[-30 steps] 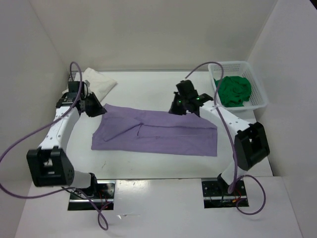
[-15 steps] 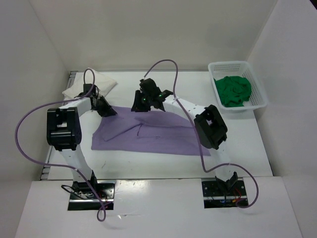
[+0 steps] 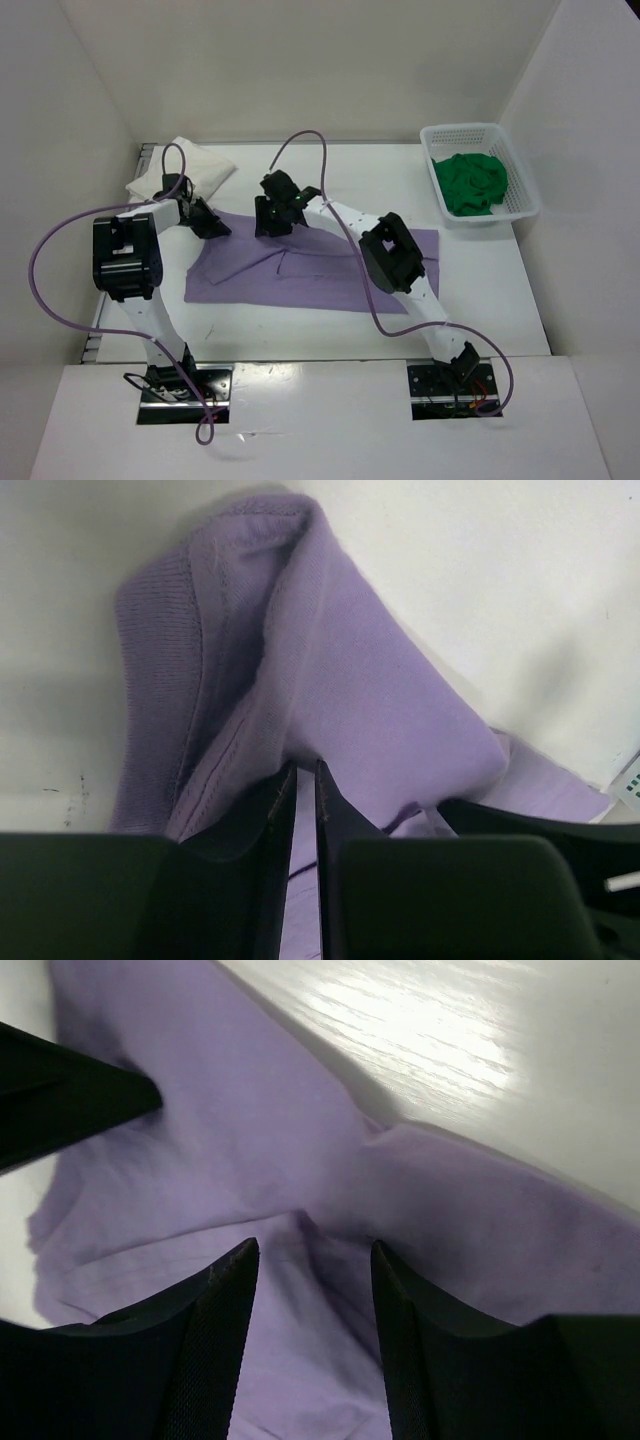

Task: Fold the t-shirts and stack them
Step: Fold the other side of the tshirt into a rectangle

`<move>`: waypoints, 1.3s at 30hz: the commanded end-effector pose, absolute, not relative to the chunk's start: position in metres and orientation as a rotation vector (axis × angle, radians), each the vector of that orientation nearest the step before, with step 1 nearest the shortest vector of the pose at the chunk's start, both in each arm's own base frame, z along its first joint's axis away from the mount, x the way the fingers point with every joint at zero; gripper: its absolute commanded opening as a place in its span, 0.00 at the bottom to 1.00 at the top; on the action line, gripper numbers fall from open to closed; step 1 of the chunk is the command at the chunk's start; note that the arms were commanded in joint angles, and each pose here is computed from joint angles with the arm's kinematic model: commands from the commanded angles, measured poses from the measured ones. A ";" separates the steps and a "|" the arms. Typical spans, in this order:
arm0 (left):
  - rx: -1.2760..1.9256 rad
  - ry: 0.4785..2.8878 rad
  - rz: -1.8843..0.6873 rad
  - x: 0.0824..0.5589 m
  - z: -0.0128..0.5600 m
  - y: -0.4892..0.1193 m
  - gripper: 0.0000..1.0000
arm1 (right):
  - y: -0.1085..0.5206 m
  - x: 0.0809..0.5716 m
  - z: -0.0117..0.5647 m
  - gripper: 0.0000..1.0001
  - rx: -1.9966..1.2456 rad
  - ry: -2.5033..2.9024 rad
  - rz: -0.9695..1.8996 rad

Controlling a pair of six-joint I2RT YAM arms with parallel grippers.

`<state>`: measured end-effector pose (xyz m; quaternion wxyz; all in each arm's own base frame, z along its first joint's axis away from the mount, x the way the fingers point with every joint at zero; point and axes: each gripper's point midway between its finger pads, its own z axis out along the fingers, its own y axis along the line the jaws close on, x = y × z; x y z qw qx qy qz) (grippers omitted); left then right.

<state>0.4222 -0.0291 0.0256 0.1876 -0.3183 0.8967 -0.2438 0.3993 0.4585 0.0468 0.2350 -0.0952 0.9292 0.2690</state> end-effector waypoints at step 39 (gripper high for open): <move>-0.837 2.538 -0.728 0.418 0.020 -0.036 0.19 | 0.461 0.375 0.097 0.00 -0.370 2.490 0.718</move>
